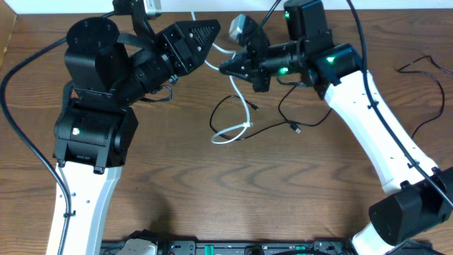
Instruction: Untangle cables
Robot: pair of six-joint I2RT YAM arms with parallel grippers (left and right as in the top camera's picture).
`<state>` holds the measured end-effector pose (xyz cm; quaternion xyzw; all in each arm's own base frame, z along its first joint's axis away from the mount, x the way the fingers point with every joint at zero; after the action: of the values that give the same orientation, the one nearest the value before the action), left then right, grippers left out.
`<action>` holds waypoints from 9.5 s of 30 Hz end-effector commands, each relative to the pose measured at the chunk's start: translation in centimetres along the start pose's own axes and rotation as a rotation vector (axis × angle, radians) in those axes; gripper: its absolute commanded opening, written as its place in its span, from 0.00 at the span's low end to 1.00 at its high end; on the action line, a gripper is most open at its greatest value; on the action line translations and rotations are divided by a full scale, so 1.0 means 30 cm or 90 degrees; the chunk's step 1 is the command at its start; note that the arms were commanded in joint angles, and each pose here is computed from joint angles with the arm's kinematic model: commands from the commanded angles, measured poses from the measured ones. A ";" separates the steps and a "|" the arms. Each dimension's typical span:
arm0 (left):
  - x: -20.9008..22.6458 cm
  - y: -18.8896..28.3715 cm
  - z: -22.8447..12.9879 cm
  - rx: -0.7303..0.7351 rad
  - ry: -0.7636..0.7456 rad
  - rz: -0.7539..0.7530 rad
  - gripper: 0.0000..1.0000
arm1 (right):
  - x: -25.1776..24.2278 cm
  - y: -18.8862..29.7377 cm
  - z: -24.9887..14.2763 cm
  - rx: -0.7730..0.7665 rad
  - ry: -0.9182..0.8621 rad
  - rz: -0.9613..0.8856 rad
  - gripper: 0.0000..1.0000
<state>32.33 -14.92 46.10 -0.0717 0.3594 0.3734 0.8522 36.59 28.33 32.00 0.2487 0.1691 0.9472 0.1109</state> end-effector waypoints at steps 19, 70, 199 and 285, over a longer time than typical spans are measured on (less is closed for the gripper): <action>0.108 0.012 -0.034 0.029 -0.134 0.118 0.62 | -0.293 0.740 0.124 -0.270 -0.313 -0.377 0.01; 0.218 -0.040 -0.103 0.099 -0.101 0.171 0.63 | -0.483 1.902 -0.660 -0.515 -0.805 -0.887 0.92; 0.530 0.184 -0.144 0.173 -0.068 0.473 0.72 | -0.543 0.018 -0.792 0.443 -0.350 -0.522 0.01; 0.531 0.186 -0.150 0.178 -0.065 0.474 0.98 | -1.027 0.263 -0.716 0.225 -0.747 -0.668 0.01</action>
<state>33.20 -3.73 32.99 0.1934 0.3705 0.6025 0.6800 51.10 6.19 4.00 0.6274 0.2982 0.4261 0.5795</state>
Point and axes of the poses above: each gripper's point midway between its finger pads, its own y axis back along the fingers, its own x axis along the line the jaws close on, z = x × y, the point moved 3 cm from there along y, back along the fingers, and after that the axes turned 10 degrees about -y, right-handed, at the moved point
